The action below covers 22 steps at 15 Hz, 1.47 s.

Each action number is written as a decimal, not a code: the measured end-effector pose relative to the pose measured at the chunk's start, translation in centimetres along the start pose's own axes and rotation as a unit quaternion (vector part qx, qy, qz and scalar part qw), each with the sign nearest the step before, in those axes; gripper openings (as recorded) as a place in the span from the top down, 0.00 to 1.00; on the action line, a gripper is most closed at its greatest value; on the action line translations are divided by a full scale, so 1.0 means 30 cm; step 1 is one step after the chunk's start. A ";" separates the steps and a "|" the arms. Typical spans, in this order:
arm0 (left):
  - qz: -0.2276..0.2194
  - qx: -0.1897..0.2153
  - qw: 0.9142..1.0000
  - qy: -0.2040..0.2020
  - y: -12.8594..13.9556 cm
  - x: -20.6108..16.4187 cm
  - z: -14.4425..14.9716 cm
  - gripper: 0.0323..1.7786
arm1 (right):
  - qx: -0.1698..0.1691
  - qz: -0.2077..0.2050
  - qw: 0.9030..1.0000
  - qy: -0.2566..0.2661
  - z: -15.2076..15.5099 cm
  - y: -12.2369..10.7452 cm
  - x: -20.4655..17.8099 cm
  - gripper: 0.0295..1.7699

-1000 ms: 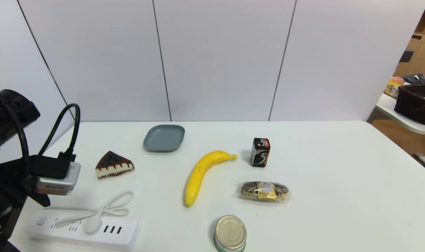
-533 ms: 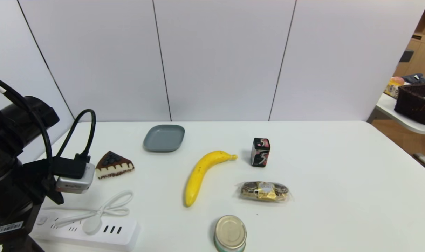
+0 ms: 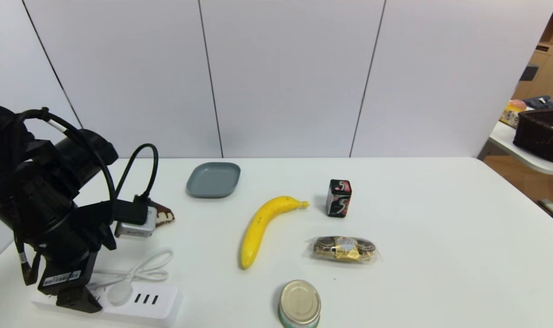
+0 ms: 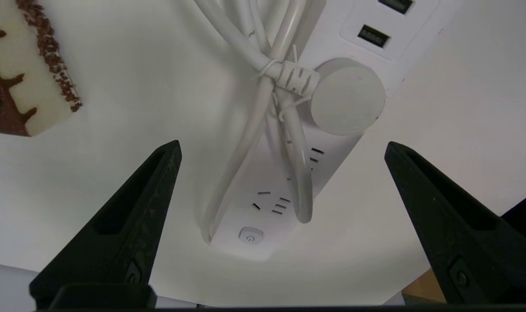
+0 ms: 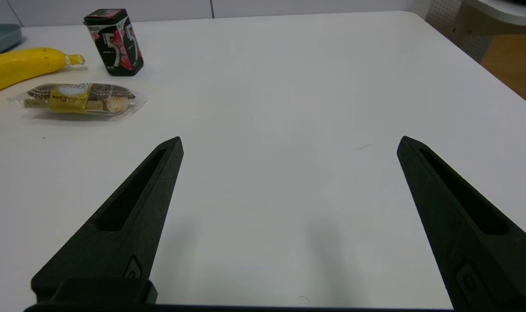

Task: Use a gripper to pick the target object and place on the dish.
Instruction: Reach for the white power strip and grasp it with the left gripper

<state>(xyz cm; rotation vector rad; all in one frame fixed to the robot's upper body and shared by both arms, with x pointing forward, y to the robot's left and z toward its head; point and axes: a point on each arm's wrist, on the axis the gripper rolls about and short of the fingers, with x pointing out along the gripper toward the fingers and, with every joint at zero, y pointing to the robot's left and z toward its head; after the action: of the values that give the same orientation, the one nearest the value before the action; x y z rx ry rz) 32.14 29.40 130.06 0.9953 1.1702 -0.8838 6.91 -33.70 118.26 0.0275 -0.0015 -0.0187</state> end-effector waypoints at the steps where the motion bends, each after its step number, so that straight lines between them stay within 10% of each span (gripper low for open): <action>1: -0.005 0.001 1.000 0.004 0.001 0.010 0.002 0.05 | 0.000 0.000 1.000 0.000 0.000 0.000 0.000 0.03; 22: -0.050 0.004 0.998 0.046 -0.026 0.119 0.007 0.05 | 0.000 0.000 1.000 0.000 0.000 0.000 0.000 0.03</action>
<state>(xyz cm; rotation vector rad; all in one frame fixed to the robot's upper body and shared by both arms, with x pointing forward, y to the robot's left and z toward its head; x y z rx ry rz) 32.13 28.79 126.45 0.9989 1.3051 -0.9307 6.91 -33.70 118.26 0.0275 -0.0015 -0.0183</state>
